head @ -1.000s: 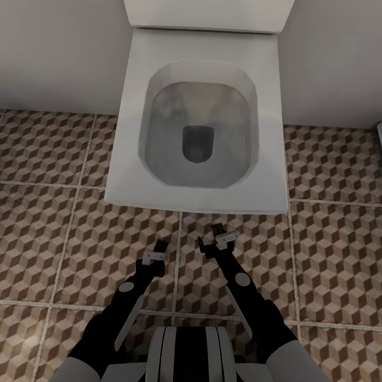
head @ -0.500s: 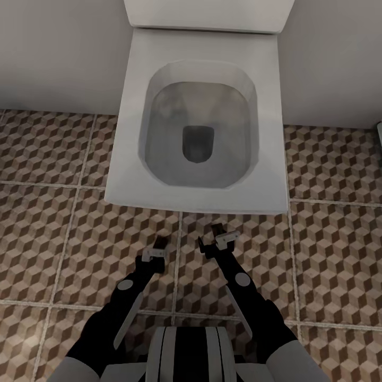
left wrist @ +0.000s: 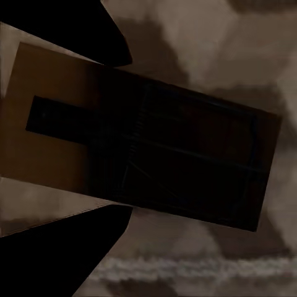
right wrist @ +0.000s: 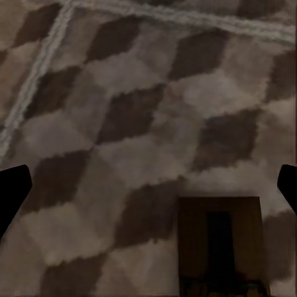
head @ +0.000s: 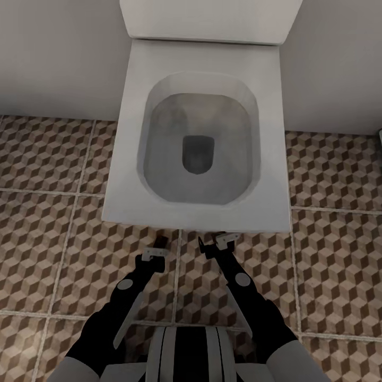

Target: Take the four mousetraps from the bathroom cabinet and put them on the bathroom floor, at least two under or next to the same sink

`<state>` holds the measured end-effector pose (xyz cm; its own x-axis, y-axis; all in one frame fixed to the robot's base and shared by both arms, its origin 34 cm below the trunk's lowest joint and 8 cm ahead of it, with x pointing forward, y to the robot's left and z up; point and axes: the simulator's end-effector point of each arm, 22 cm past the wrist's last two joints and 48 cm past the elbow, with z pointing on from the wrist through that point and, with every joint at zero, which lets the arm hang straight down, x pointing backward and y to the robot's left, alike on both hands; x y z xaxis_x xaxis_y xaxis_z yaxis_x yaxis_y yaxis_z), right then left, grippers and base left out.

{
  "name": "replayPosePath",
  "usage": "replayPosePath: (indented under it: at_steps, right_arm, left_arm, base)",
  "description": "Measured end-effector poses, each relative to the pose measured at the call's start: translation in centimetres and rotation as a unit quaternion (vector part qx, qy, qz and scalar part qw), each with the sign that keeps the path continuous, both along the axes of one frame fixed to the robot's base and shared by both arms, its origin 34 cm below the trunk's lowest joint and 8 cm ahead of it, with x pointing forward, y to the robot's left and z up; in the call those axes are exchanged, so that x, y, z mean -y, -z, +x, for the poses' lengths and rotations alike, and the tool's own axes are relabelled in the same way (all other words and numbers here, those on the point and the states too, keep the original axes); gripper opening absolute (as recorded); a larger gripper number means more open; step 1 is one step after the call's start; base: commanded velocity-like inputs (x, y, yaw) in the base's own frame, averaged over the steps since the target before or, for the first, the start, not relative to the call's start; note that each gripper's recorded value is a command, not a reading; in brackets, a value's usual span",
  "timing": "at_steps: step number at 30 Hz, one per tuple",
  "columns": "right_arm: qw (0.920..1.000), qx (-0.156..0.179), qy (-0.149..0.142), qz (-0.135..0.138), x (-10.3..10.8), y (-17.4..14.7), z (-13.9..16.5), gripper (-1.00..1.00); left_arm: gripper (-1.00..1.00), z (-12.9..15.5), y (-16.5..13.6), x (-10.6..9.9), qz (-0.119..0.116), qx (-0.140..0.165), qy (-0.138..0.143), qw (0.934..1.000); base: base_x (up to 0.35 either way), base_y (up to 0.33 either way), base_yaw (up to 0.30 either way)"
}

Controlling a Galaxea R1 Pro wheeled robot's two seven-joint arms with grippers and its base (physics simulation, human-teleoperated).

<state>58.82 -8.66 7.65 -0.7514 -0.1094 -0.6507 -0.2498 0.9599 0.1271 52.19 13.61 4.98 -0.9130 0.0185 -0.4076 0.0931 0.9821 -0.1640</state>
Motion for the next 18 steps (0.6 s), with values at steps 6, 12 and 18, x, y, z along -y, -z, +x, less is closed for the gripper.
replayPosePath:
  at_steps: [6, 12, 18]
  right_arm:
    - [1.0, 0.0, 0.0, 0.0, 0.0, 0.0, 0.0, 1.0]
    - [1.0, 0.0, 0.0, 0.0, 0.0, 0.0, 0.0, 1.0]
    - [1.0, 0.0, 0.0, 0.0, 0.0, 0.0, 0.0, 1.0]
  left_arm:
    - [-1.0, 0.0, 0.0, 0.0, 0.0, 0.0, 0.0, 1.0]
    - [-1.0, -0.5, 0.3, -0.1, 0.002, -0.006, 0.002, 1.0]
    - [-1.0, -1.5, 1.0, -0.3, 0.005, -0.016, 0.003, 0.9999]
  base:
    - [0.063, 0.0, 0.0]
    - [0.008, 0.0, 0.0]
    - [0.001, 0.0, 0.0]
